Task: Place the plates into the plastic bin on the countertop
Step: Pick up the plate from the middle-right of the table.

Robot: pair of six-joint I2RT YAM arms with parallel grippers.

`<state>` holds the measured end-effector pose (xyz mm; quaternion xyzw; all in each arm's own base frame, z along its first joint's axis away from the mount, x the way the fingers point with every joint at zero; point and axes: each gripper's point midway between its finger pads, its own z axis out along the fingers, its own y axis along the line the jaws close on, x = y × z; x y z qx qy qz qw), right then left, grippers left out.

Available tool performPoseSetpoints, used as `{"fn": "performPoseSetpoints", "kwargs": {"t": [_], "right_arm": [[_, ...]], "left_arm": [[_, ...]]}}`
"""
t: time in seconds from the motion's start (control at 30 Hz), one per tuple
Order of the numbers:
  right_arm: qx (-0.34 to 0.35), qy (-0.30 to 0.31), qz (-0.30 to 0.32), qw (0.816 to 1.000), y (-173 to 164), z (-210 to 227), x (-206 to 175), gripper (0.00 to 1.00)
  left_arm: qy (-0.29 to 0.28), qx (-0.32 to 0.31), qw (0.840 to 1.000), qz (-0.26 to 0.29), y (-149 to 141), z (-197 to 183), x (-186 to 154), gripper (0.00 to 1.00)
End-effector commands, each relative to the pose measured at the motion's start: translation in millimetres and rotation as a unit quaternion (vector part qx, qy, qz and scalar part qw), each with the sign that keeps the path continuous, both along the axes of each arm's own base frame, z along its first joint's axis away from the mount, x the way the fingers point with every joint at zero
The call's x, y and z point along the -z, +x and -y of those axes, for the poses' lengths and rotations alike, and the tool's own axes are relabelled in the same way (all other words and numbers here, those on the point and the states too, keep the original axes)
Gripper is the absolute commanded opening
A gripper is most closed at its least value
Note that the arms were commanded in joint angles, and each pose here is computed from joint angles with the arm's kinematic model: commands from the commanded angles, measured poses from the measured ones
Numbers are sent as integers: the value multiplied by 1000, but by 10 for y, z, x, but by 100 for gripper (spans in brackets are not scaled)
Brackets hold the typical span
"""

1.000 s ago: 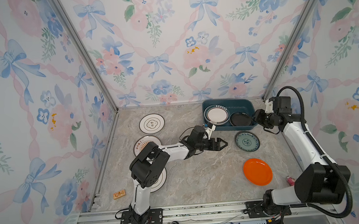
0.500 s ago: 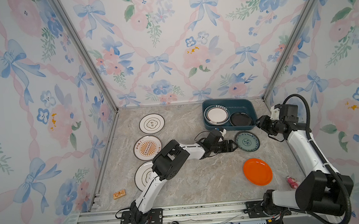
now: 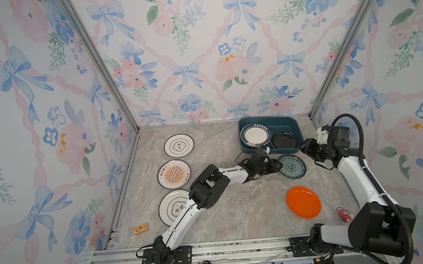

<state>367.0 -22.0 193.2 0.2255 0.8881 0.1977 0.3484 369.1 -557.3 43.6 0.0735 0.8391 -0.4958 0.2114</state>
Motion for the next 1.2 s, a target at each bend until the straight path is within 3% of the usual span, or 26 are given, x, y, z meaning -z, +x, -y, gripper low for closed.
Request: {"fn": "performPoseSetpoints", "kwargs": {"t": [0.0,0.23,0.5,0.9,1.17], "right_arm": [[0,4,10,1000,-25,-2,-31,51],[-1,9,8,1000,-27,-12,28,51],[-2,9,6,1000,-39,-15,55,51],[-7,9,-2,1000,-91,-35,142,51],[-26,18,-1,1000,-146,-111,219,51]], "left_arm": [[85,-17,994,-70,-113,-208,781,44],[112,-18,991,-70,-82,-194,932,31],[124,-17,990,-69,-40,-150,1028,8],[136,-11,989,-60,-21,-218,991,0],[165,-35,985,-23,106,-707,759,0]]}}
